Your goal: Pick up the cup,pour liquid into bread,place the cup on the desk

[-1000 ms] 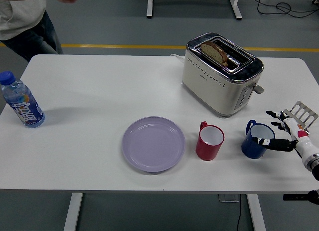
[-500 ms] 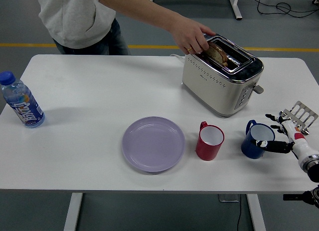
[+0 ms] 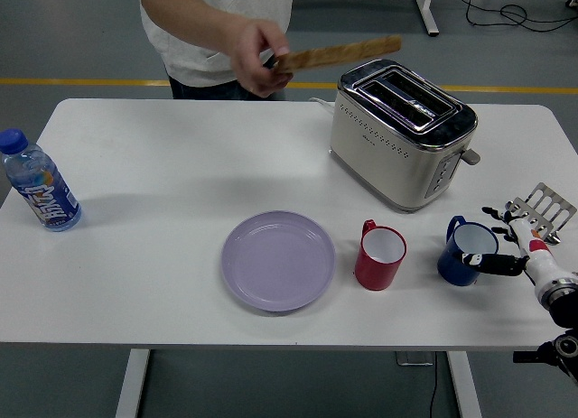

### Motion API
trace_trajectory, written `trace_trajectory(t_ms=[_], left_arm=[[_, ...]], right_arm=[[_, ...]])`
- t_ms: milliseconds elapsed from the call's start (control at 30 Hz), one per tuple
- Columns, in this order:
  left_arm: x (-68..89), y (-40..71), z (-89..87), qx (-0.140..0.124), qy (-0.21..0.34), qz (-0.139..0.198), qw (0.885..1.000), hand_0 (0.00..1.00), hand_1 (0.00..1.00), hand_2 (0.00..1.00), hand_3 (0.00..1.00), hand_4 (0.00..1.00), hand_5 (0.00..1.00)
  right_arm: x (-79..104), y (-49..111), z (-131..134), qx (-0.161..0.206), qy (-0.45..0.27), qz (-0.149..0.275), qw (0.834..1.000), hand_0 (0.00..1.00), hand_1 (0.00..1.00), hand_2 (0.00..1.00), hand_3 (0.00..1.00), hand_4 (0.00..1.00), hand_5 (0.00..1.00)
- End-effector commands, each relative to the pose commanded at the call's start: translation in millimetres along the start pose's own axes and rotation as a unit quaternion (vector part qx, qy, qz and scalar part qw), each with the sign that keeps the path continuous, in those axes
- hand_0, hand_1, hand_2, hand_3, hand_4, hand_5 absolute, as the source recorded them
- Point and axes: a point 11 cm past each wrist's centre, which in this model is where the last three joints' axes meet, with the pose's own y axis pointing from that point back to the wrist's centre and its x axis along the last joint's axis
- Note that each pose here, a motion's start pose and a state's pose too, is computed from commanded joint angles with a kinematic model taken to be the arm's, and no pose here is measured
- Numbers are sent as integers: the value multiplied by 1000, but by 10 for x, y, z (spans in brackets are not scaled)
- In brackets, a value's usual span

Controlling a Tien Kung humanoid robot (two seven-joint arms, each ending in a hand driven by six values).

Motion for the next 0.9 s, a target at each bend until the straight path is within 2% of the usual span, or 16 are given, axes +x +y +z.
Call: trace_trajectory(t_ms=[900], left_arm=[[14, -3, 18, -1, 1, 2, 1000, 705, 724, 734, 579, 279, 998]], right_arm=[[-51, -21, 10, -16, 2, 10, 1000, 917, 849, 942, 883, 961, 160]])
